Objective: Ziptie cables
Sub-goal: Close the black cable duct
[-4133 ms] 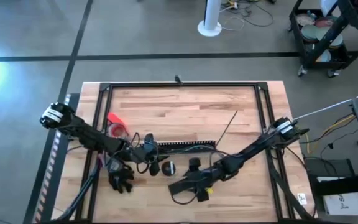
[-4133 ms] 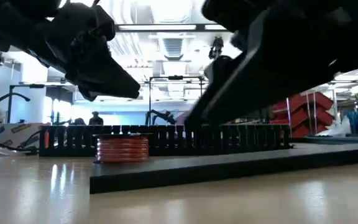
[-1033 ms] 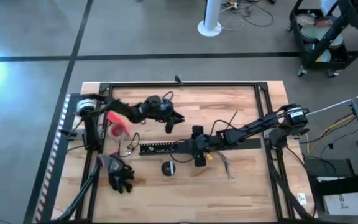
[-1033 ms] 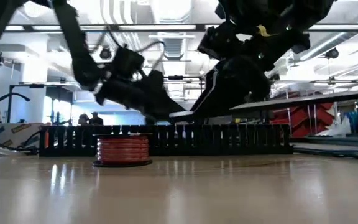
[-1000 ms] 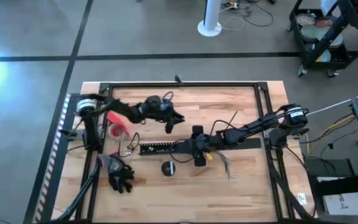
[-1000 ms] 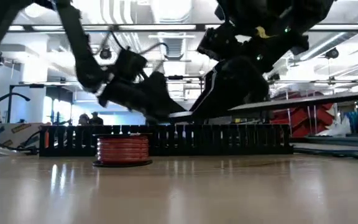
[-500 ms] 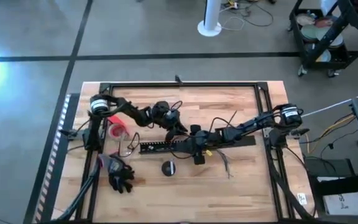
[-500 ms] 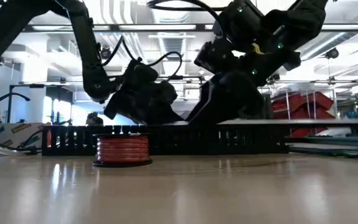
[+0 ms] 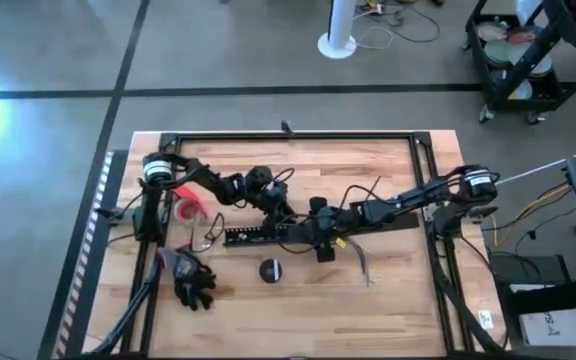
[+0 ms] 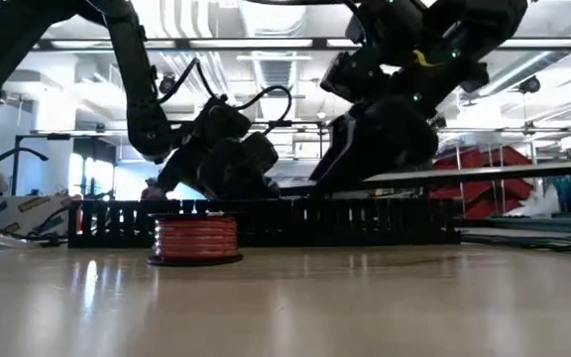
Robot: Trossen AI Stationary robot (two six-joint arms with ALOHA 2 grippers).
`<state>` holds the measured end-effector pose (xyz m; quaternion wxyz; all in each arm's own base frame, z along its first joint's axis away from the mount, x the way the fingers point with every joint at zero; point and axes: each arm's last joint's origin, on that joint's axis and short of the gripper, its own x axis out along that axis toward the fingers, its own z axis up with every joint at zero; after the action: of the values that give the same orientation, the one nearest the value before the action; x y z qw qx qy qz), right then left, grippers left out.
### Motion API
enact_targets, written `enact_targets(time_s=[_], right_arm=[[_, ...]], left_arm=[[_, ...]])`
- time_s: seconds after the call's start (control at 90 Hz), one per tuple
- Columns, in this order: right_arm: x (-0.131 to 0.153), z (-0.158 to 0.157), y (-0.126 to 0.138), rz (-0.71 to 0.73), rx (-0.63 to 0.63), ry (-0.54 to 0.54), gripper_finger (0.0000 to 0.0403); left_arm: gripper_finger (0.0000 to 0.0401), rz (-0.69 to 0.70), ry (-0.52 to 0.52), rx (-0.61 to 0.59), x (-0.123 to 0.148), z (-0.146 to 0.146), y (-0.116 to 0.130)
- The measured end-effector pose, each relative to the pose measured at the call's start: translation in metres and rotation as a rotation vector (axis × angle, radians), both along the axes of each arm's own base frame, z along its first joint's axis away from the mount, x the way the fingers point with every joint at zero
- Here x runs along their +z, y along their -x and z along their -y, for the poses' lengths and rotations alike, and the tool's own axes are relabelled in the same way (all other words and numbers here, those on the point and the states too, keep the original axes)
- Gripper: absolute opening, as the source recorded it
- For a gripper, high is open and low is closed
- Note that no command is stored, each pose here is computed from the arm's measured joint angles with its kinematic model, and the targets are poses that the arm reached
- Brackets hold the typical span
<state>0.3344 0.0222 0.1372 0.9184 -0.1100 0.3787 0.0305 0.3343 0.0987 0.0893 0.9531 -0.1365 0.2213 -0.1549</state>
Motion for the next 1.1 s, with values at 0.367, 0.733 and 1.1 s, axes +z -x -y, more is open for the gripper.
enact_targets(time_s=[0.367, 0.733, 1.1], right_arm=[[-0.012, 0.001, 0.007, -0.039, 0.003, -0.009, 0.0216], [-0.011, 0.009, 0.007, -0.041, 0.031, -0.01, 0.0215], [-0.003, 0.023, 0.008, -0.036, 0.032, -0.074, 0.0216]], left_arm=[[0.0096, -0.019, -0.031, -0.032, -0.007, 0.012, 0.007], [0.0096, -0.028, -0.046, -0.075, -0.01, 0.023, 0.007], [0.0096, -0.017, -0.081, -0.115, -0.012, 0.025, 0.009]])
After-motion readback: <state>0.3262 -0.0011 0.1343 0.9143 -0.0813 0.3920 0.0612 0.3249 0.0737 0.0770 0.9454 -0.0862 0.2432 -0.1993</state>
